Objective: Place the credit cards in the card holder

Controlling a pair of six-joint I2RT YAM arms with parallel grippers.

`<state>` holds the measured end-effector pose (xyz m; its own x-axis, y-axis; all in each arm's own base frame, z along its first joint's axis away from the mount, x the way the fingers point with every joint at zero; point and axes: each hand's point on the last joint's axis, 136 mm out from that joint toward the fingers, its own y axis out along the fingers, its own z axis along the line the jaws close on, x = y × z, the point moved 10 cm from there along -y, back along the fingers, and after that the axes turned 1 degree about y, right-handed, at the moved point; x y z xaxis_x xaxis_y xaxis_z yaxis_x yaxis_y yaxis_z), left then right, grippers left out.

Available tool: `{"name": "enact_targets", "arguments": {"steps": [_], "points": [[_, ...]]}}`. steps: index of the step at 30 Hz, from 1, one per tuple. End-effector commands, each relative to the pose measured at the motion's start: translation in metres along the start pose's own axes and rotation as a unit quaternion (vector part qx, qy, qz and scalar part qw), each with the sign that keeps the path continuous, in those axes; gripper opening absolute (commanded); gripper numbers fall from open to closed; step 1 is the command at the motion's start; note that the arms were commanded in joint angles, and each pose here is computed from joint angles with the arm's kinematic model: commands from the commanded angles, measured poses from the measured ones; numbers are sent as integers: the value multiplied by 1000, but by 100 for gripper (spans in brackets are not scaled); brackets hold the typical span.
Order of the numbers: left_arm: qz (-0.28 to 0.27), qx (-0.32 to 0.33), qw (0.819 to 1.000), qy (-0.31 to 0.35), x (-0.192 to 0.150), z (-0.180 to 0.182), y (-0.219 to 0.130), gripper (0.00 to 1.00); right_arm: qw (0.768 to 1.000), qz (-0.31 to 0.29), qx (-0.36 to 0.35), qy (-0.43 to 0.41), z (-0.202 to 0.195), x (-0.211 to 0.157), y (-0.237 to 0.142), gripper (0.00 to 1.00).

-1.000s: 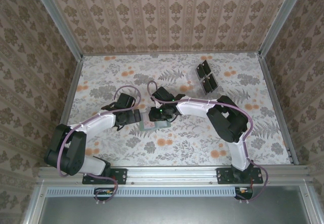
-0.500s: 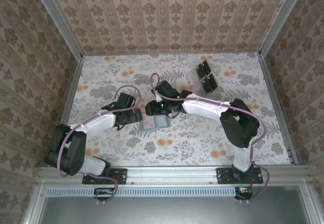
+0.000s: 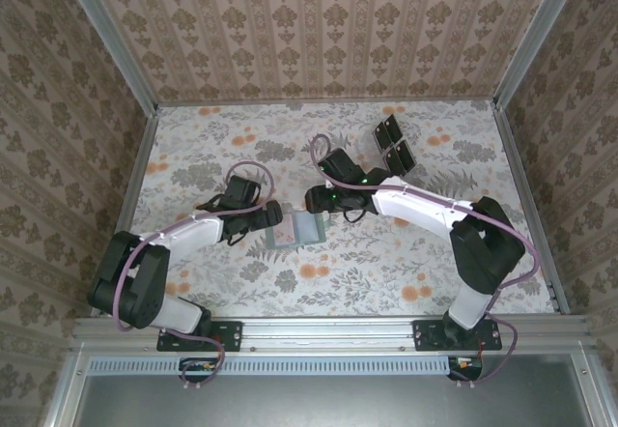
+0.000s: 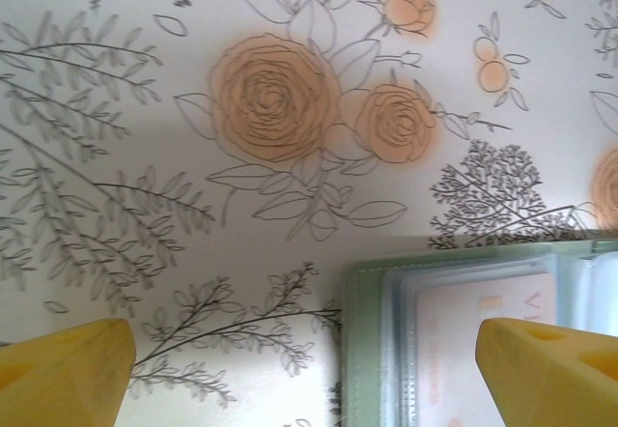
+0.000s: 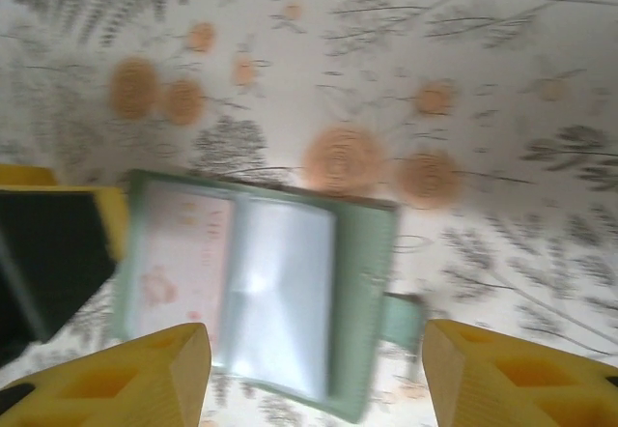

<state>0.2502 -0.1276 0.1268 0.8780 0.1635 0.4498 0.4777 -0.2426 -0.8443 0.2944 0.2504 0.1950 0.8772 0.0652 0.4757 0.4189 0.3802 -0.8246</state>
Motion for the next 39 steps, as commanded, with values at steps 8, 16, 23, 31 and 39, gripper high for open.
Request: {"name": "enact_targets", "arguments": {"steps": [8,16,23,31,39], "points": [[-5,-29,1000,-9,-2,-7,5,100,998,30,-54,-12,-26,-13,11,60],[-6,-37,999,-6,-2,-9,5,100,997,53,-51,-4,-28,-22,32,53],[-8,-53,999,-2,-2,-13,7,100,996,68,-54,-1,-34,-30,43,17],[-2,-77,997,6,-8,-19,17,100,996,75,-43,11,-37,-36,46,0],[4,-88,996,10,-14,-27,23,100,996,76,-29,27,-40,-41,47,0]]}}
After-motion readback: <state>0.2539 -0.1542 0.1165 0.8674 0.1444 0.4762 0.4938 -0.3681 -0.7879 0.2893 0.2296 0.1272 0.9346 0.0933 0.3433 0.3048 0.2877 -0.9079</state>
